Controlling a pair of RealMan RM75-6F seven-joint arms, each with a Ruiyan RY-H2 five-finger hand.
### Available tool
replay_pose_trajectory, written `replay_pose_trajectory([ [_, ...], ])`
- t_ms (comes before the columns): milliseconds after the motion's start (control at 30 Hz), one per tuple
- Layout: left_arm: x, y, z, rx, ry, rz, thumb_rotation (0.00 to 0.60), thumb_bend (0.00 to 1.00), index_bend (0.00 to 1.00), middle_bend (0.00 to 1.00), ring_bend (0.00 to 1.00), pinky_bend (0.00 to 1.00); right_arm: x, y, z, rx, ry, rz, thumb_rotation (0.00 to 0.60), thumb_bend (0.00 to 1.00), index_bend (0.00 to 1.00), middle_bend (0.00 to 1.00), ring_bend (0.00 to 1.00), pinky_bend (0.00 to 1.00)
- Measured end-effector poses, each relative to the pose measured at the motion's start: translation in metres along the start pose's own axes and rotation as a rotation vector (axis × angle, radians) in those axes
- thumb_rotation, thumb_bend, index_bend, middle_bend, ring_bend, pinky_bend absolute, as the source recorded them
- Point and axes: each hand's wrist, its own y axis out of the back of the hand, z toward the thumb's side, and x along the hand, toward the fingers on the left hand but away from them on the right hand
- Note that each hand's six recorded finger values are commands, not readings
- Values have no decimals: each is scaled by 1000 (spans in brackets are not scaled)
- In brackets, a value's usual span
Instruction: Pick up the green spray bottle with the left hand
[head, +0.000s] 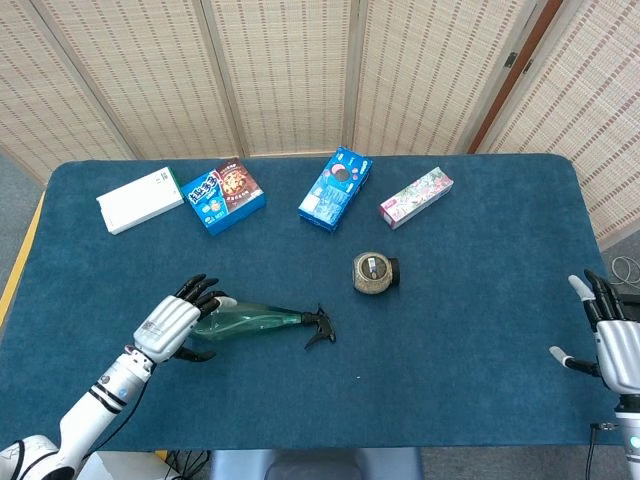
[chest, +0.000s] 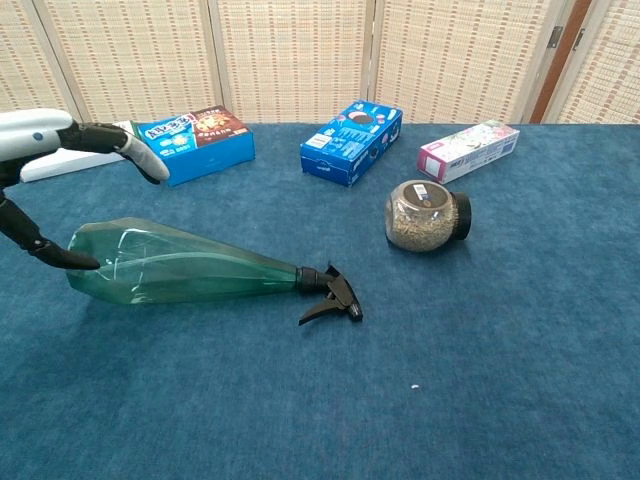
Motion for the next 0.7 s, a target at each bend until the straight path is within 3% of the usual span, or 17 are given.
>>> replay_pose_trajectory([
  [367, 29, -22, 4, 1, 19, -89, 600, 0, 227, 230, 47, 0, 2, -3, -6, -10, -12, 6, 600, 0, 0, 0, 0, 353],
  [700, 49, -34, 1, 24, 57, -107, 600, 0, 231, 229, 47, 0, 4, -8, -9, -18, -19, 16, 600, 0, 0, 0, 0, 353],
])
